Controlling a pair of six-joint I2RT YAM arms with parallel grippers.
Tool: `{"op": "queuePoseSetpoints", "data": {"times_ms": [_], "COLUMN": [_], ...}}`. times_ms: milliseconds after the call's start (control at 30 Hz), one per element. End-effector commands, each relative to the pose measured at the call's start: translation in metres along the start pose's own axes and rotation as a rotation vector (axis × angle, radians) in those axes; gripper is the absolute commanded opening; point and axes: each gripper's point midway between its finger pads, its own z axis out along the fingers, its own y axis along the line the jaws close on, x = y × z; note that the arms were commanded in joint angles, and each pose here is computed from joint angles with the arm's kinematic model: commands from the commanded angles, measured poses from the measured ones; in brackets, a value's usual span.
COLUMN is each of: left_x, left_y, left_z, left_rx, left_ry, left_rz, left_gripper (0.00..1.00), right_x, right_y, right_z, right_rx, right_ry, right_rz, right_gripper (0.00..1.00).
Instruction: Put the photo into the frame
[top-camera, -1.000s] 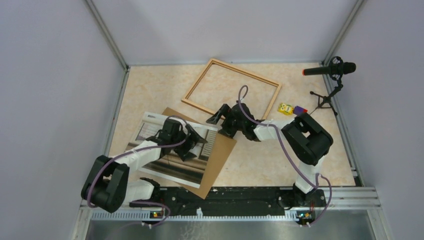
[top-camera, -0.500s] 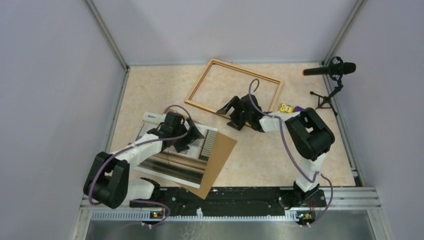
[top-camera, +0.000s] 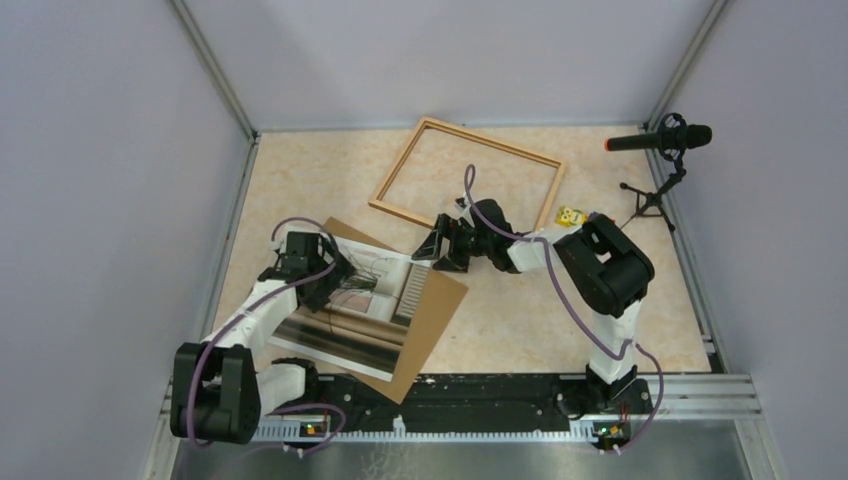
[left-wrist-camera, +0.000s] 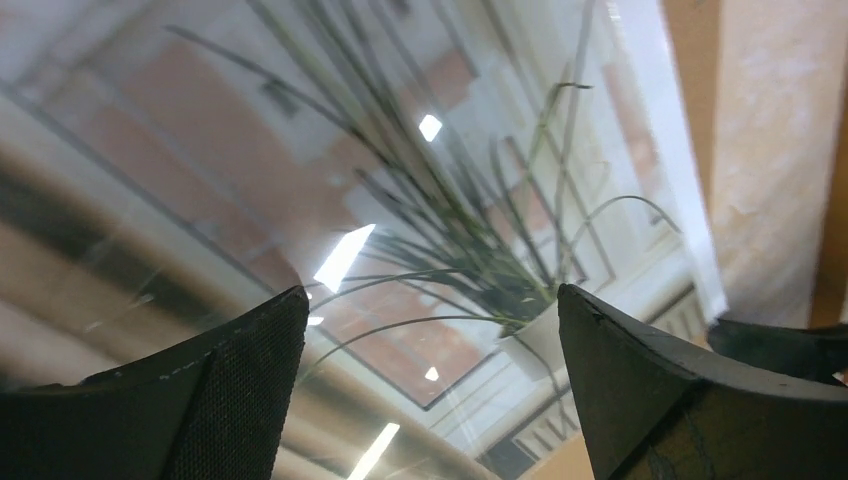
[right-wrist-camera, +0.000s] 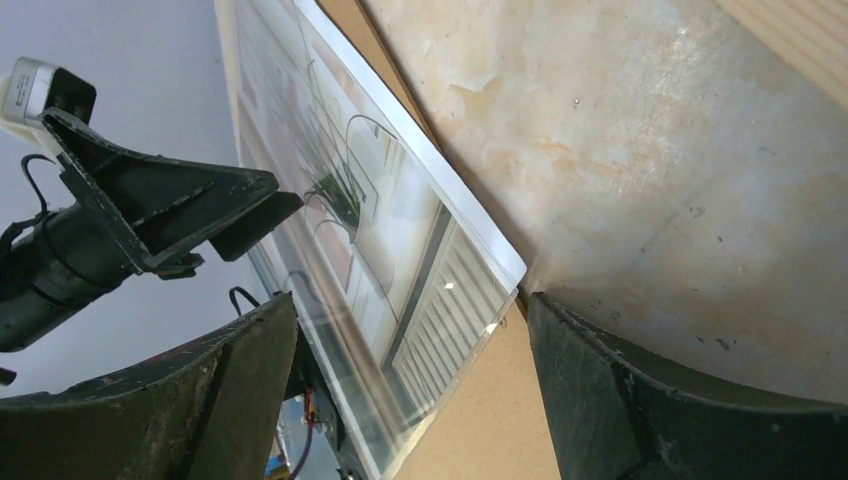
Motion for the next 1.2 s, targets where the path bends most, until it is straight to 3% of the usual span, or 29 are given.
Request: {"op": "queuePoseSetpoints", "data": {"times_ms": [0, 567, 1167], "left_x": [0.051, 0.062, 0.058], "left_y": [0.020, 0.017, 0.006], "left_z": [0.014, 0.023, 0.021], "left_rx": [-0.022, 0.029, 0.074], "left_ry": [0.205, 0.239, 0.237], "left_rz": [-0.028, -0.042, -0.022], "left_gripper": [0.99, 0.99, 0.99], "right_x": [0.011, 0.001, 0.004], "right_y": [0.005, 0.041, 0.080], "right_z": [0.008, 0.012, -0.024], "right_rx": [-0.029, -0.107, -0.172], "right_ry": [0.044, 0.038, 0.004], "right_rz": [-0.039, -0.054, -0.004], "right_gripper": [0.84, 0.84, 0.79]}}
